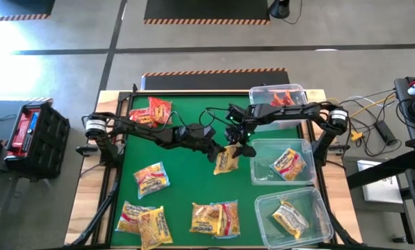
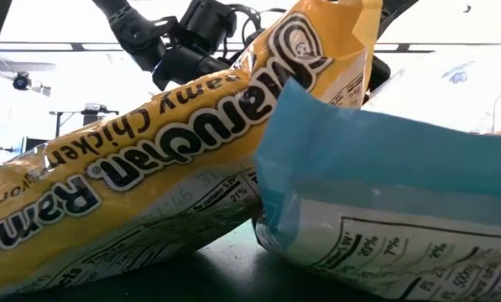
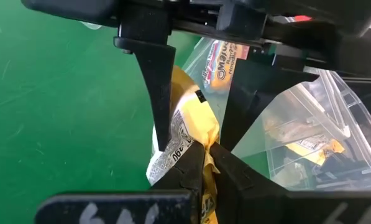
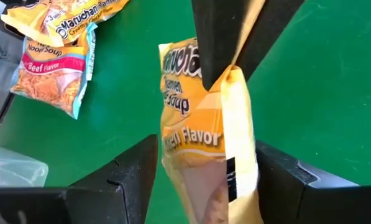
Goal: Sort Maruchan noodles
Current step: Put the center yellow noodle pack into the bottom transparent bin
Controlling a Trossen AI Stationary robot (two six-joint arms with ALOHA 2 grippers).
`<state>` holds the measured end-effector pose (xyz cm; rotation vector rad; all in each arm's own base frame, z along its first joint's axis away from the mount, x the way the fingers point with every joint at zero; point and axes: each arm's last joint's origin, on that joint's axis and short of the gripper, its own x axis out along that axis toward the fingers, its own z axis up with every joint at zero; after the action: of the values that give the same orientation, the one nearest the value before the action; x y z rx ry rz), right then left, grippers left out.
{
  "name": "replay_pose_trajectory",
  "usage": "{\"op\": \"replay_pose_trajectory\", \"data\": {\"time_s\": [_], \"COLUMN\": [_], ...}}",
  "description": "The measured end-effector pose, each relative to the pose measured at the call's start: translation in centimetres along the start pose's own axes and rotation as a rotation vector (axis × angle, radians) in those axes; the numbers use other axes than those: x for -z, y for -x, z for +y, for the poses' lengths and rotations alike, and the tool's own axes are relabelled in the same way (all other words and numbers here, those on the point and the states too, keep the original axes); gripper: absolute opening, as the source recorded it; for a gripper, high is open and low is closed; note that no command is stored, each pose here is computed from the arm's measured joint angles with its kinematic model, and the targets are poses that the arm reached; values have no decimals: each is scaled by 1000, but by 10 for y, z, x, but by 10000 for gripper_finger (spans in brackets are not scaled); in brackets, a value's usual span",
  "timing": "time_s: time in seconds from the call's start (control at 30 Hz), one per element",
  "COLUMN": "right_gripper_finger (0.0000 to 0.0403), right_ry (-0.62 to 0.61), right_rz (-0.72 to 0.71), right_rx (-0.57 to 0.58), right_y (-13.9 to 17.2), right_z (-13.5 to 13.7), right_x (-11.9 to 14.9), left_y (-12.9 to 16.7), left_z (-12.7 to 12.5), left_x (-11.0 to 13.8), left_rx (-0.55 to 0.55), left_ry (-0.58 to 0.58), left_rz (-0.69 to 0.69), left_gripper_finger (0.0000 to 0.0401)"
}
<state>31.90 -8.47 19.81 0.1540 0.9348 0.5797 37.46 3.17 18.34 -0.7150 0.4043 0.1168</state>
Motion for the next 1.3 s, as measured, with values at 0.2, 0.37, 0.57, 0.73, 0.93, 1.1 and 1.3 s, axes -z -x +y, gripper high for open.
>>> {"op": "replay_pose_trajectory", "data": {"time_s": [0.2, 0.37, 0.57, 0.73, 0.93, 1.1, 1.3], "right_gripper_finger": [161, 101, 91, 91, 91, 90, 91], "right_ry": [-14, -32, -86, -93, -143, -163, -179], "right_rz": [1, -2, -14, -20, 17, 80, 105], "right_rx": [0, -1, 2, 15, 37, 86, 142], "right_y": [0, 0, 3, 7, 17, 30, 51], "right_z": [0, 0, 0, 0, 4, 9, 17], "right_x": [0, 0, -5, -12, -20, -31, -49], "left_y": [0, 2, 12, 22, 40, 60, 73], "left_z": [-1, -4, -11, -13, -14, -13, -13], "left_x": [-2, -5, -12, -19, -23, -22, -19], "left_rx": [7, 25, 36, 22, -49, -129, -189], "left_ry": [-2, 15, 30, 40, 9, 11, 19], "left_rz": [-17, -33, -52, -54, 14, 108, 176], "left_gripper_finger": [0, 0, 11, 49, 103, 129, 131]}}
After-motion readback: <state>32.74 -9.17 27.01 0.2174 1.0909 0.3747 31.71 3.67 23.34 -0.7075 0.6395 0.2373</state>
